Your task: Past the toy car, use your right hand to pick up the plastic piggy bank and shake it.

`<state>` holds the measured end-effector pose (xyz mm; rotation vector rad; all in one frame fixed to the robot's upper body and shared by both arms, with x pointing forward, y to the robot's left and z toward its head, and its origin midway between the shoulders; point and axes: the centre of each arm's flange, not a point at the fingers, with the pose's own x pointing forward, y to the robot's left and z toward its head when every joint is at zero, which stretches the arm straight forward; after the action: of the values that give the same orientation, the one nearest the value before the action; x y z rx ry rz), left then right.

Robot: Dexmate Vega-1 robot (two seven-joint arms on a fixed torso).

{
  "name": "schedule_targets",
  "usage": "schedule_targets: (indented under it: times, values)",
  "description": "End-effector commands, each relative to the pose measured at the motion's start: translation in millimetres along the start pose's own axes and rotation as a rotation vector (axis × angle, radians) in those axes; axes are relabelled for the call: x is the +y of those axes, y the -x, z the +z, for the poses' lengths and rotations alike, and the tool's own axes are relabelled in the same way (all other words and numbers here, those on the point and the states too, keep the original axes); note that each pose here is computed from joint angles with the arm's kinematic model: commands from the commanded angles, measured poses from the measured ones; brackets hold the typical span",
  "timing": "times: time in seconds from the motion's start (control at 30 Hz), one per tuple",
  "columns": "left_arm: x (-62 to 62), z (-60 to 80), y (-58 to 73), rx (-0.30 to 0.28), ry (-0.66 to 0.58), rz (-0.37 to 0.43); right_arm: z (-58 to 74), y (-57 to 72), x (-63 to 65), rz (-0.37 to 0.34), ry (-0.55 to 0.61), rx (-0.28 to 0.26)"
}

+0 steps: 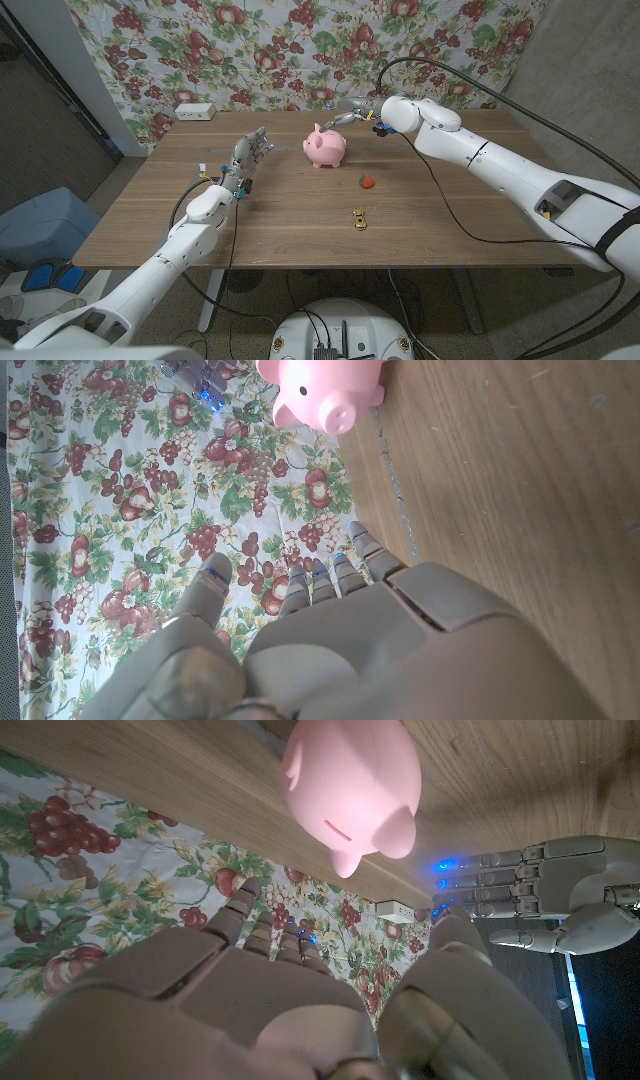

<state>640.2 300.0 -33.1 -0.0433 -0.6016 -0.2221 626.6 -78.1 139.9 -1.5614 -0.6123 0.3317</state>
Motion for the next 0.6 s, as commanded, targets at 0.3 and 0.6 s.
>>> schedule_targets:
  times: [0.3,0.6]
  values:
    - [2.4,0.0,4.3,0.001,0.003,0.009,9.8,-21.0,5.0,0.072,0.085,0.017]
    - [3.0,0.1,4.9,0.001,0.002,0.013,9.9,-31.6,8.0,0.124,0.101,0.036]
